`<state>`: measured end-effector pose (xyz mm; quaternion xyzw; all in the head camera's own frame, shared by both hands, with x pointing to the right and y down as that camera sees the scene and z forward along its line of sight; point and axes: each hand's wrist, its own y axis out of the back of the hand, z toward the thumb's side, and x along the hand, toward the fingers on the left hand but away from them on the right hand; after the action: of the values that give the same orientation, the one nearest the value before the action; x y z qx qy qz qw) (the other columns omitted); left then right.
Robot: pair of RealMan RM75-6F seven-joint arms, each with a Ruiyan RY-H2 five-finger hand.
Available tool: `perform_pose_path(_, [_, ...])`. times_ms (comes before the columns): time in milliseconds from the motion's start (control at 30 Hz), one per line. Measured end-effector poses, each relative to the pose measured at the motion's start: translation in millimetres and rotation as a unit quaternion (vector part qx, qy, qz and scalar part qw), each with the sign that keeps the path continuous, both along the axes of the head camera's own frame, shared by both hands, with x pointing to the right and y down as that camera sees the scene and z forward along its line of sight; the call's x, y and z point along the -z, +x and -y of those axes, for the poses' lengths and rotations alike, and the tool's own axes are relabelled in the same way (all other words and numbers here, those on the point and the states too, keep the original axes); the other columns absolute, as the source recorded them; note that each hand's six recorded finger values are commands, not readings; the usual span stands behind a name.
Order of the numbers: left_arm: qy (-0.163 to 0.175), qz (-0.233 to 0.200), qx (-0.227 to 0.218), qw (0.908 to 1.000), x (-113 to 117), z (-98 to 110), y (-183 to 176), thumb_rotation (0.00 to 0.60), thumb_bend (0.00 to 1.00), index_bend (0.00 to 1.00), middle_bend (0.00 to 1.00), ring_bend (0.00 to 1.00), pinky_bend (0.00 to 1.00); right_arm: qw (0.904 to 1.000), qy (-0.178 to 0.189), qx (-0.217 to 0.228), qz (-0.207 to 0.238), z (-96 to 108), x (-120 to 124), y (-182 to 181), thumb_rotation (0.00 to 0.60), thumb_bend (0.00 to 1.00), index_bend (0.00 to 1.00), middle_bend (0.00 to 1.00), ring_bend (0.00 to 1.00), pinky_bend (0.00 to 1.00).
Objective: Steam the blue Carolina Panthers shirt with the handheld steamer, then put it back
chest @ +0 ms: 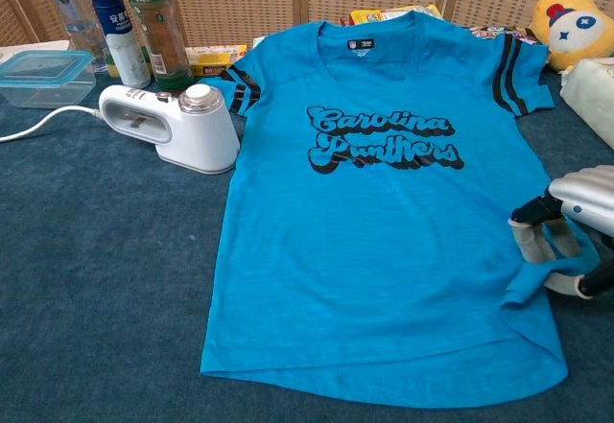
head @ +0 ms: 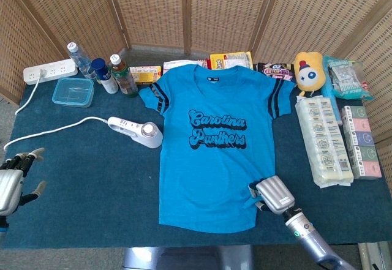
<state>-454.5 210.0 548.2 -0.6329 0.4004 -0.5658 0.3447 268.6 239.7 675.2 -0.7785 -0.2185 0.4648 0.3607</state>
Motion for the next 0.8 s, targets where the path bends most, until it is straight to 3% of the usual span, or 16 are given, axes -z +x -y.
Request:
perform_pose_path(533, [0.002, 0.006, -0.045, 0.999, -25, 40, 20, 0.567, 0.33, 0.14, 0.33, 0.21, 0.28, 0.9983, -0.039, -0.037, 0.021, 8, 3, 1, 0.6, 0.53, 0.7, 0.67, 0.69, 0.84])
perform_pose_path(800, [-0.007, 0.027, -0.087, 0.9959, -57, 74, 42, 0.576, 0.35, 0.14, 0.32, 0.21, 0.28, 0.9979, -0.038, -0.048, 0.02, 11, 5, 5, 0.6, 0.54, 0.71, 0.67, 0.7, 0.85])
